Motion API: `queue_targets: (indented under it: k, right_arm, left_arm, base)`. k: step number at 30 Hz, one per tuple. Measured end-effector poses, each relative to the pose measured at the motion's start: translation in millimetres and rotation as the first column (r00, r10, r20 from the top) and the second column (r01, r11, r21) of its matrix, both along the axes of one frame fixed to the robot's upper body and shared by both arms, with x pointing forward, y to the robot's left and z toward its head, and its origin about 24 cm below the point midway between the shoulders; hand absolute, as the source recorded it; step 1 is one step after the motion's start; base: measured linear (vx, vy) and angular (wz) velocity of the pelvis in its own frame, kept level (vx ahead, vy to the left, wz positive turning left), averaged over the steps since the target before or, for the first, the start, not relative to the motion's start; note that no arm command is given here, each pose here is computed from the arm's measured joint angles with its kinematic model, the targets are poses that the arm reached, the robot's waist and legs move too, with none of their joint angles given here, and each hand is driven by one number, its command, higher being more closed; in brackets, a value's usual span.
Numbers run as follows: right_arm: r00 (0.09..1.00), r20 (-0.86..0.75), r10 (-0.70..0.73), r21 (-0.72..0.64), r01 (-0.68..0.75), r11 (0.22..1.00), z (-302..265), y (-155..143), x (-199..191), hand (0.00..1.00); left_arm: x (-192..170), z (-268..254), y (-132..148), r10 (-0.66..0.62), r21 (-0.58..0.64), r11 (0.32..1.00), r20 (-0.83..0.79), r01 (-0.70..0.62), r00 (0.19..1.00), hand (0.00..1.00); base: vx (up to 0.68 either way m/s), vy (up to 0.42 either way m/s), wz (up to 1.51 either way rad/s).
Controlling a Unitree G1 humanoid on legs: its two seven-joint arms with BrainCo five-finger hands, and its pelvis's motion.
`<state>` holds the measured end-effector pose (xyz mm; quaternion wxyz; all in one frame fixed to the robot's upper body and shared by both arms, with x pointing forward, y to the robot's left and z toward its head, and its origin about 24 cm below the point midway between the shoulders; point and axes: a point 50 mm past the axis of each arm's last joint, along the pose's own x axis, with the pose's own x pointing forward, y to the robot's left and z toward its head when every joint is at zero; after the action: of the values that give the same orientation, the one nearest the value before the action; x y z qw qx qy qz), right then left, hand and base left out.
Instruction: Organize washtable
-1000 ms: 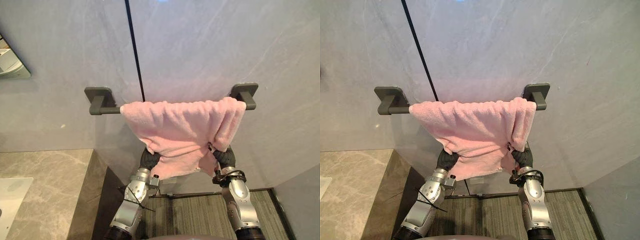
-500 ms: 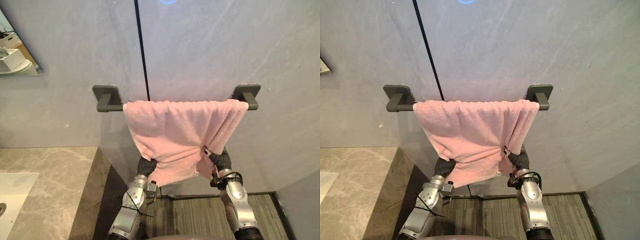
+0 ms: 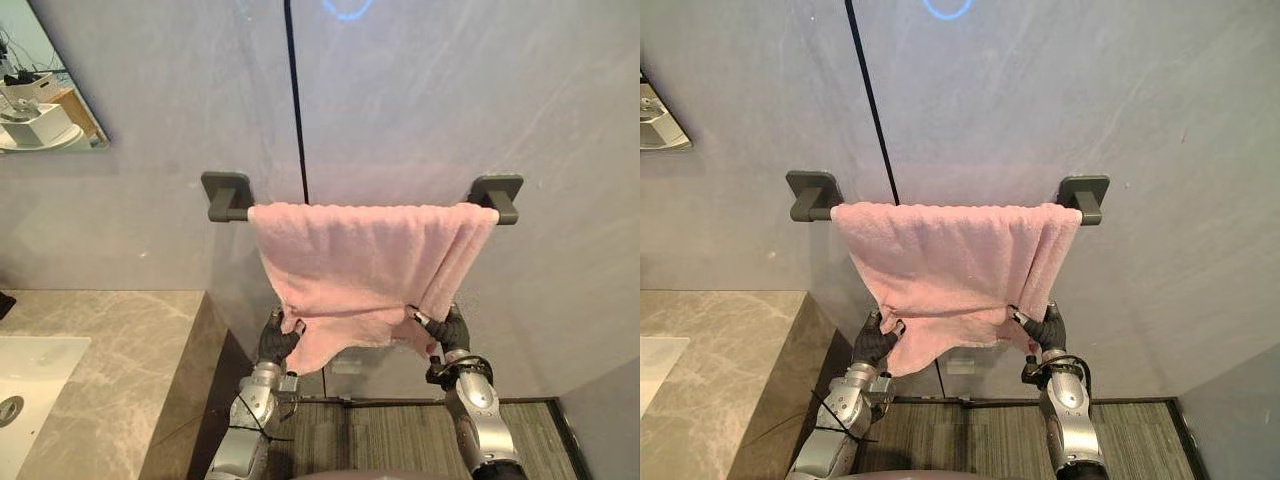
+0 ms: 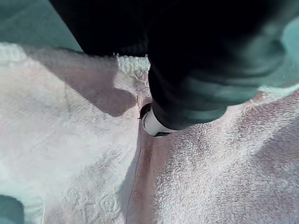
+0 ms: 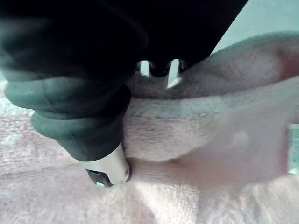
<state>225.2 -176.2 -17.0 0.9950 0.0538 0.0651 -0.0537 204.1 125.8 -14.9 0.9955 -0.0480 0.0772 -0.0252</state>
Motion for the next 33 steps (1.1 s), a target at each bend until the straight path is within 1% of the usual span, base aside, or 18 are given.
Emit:
queue_targets:
  k: [2, 4, 6, 8, 9, 11, 14, 16, 18, 19, 21, 22, 25, 27, 28, 29, 31, 33]
  right_arm:
    - [0.999, -0.027, -0.022, 0.006, 0.022, 1.0, -5.9, -3.0, -4.7, 0.0]
    - [0.991, -0.126, -0.047, 0.008, 0.048, 0.999, -24.7, -7.3, -18.8, 0.0]
    - [0.98, -0.185, -0.072, 0.01, 0.075, 0.997, -35.6, -12.0, -28.7, 0.0]
    - [0.963, -0.233, -0.133, 0.02, 0.141, 0.99, -44.3, -21.4, -40.3, 0.0]
    - [0.96, -0.238, -0.151, 0.017, 0.159, 0.987, -45.2, -24.8, -42.9, 0.0]
    - [0.942, -0.248, -0.226, 0.03, 0.24, 0.97, -47.0, -36.8, -50.5, 0.0]
    - [0.922, -0.237, -0.305, 0.042, 0.324, 0.945, -43.8, -50.4, -58.0, 0.0]
    - [0.914, -0.183, -0.361, 0.053, 0.376, 0.925, -31.2, -59.1, -61.5, 0.0]
    - [0.898, -0.08, -0.432, 0.046, 0.436, 0.899, -8.0, -73.5, -63.2, 0.0]
    - [0.892, -0.056, -0.448, 0.044, 0.45, 0.892, -2.4, -77.2, -63.5, 0.0]
    - [0.862, 0.059, -0.504, 0.045, 0.502, 0.864, 23.9, -90.1, -62.8, 0.0]
    - [0.852, 0.093, -0.515, 0.044, 0.513, 0.857, 31.7, -92.6, -62.5, 0.0]
    - [0.799, 0.274, -0.536, 0.048, 0.545, 0.837, 73.1, -101.2, -61.9, 0.0]
    - [0.742, 0.427, -0.517, 0.06, 0.548, 0.835, 108.1, -101.8, -59.5, 0.0]
    - [0.727, 0.464, -0.506, 0.063, 0.543, 0.838, 116.3, -100.7, -58.5, 0.0]
    - [0.695, 0.538, -0.476, 0.063, 0.53, 0.845, 132.6, -97.3, -57.1, 0.0]
    - [0.644, 0.64, -0.419, 0.062, 0.5, 0.864, 156.5, -88.2, -56.8, 0.0]
    - [0.599, 0.735, -0.317, 0.056, 0.412, 0.909, 180.1, -70.0, -55.8, 0.0]
  left_arm:
    - [-0.9, -3.6, 1.6, 0.004, 0.005, 1.0, -0.016, -0.004, 1.0, 0.0]
    - [-2.4, -9.7, 8.6, 0.033, 0.013, 0.999, -0.044, -0.033, 0.998, 0.0]
    - [-4.8, -12.0, 14.1, 0.057, 0.014, 0.998, -0.056, -0.056, 0.997, 0.0]
    - [-10.0, -16.9, 23.2, 0.098, 0.01, 0.995, -0.081, -0.098, 0.992, 0.0]
    - [-11.2, -18.1, 25.5, 0.108, 0.012, 0.994, -0.087, -0.107, 0.99, 0.0]
    - [-14.0, -20.5, 37.3, 0.163, 0.016, 0.987, -0.1, -0.162, 0.982, 0.0]
    - [-20.3, -22.1, 59.3, 0.269, 0.031, 0.963, -0.111, -0.267, 0.957, 0.0]
    - [-25.0, -17.9, 71.0, 0.327, 0.032, 0.945, -0.098, -0.325, 0.94, 0.0]
    - [-28.8, -1.1, 85.5, 0.406, 0.016, 0.914, -0.029, -0.405, 0.914, 0.0]
    - [-29.2, 4.3, 88.8, 0.422, 0.009, 0.906, -0.007, -0.422, 0.906, 0.0]
    - [-28.7, 31.0, 102.0, 0.482, -0.019, 0.876, 0.105, -0.482, 0.87, 0.0]
    - [-28.4, 39.3, 104.9, 0.491, -0.025, 0.87, 0.14, -0.492, 0.86, 0.0]
    - [-31.4, 87.8, 115.0, 0.533, -0.074, 0.836, 0.344, -0.543, 0.773, 0.0]
    - [-40.1, 126.6, 118.0, 0.539, -0.123, 0.817, 0.508, -0.563, 0.672, 0.0]
    - [-42.6, 134.6, 118.4, 0.538, -0.134, 0.814, 0.543, -0.566, 0.645, 0.0]
    - [-46.9, 149.6, 117.7, 0.529, -0.155, 0.812, 0.604, -0.563, 0.596, 0.0]
    - [-52.9, 170.3, 112.2, 0.505, -0.188, 0.82, 0.683, -0.54, 0.528, 0.0]
    - [-58.2, 188.0, 101.9, 0.462, -0.215, 0.848, 0.748, -0.485, 0.477, 0.0]
  base:
    - [0.0, 0.0, 0.0]
    - [0.0, 0.0, 0.0]
    - [0.0, 0.0, 0.0]
    - [0.0, 0.0, 0.0]
    - [-0.04, -0.009, -0.02]
    - [-0.05, -0.008, -0.03]
    - [-0.04, -0.005, -0.05]
    - [-0.01, -0.002, -0.05]
    - [0.02, 0.002, -0.1]
    - [0.01, 0.003, -0.13]
    - [0.0, 0.0, -0.11]
    - [0.02, -0.003, -0.07]
    - [0.01, -0.005, -0.05]
    - [-0.01, -0.004, -0.02]
    - [0.0, 0.0, 0.0]
    - [-0.04, -0.012, 0.0]
    - [-0.06, -0.017, 0.01]
    - [-0.08, -0.022, 0.02]
